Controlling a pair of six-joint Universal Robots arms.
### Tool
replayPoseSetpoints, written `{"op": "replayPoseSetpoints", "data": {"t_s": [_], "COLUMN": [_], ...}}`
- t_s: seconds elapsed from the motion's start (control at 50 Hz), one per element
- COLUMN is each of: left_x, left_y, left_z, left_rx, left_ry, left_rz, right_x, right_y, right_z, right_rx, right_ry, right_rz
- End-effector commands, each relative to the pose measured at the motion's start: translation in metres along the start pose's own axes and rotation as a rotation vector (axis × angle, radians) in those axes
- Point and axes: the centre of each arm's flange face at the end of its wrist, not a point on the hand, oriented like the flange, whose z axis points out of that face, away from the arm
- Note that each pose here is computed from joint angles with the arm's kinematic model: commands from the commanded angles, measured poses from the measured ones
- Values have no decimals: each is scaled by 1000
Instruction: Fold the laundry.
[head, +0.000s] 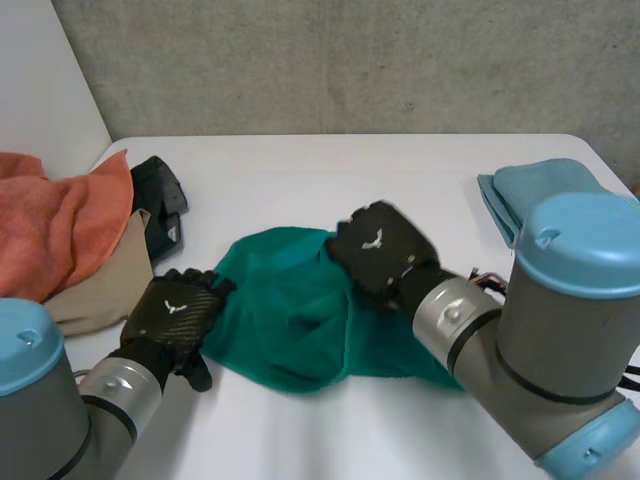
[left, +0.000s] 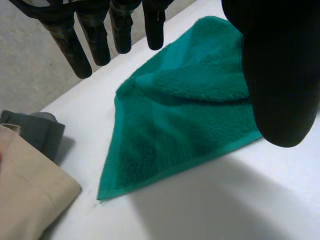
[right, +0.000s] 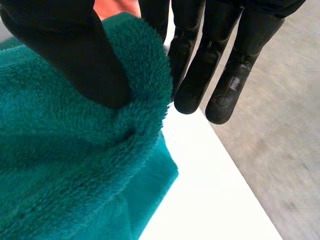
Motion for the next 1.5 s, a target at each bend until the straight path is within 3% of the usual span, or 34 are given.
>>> {"op": "replayPoseSetpoints", "data": {"t_s": [0.02,0.62,0.78,0.9,1.02,1.1,1.22,1.32,1.4,1.5], "left_x": [1,12,-7,-31,-49,-52,-46,-40,-33,-29], "left_y": [5,23,3,-58,-127,-142,-133,-115,-98,-82], "left_z": [11,70,80,49,-15,-40,-47,-23,13,68], "left_rx": [-26,-108,-68,114,352,396,301,194,107,32], "left_ry": [7,33,-120,-218,-274,-269,-212,-178,-147,-130], "left_rz": [-65,-52,-33,-29,40,101,152,165,199,285], "right_x": [26,84,85,98,119,120,106,95,91,100], "right_y": [-5,37,42,20,-16,-33,-38,-20,15,28], "right_z": [4,20,18,2,-39,-63,-91,-85,-54,-15], "right_rx": [-46,-146,-166,-147,-204,-259,-358,-434,-531,-526], "right_ry": [161,318,317,327,334,303,176,94,16,29], "right_rz": [61,157,144,54,-201,-312,-308,-291,-258,-248]}}
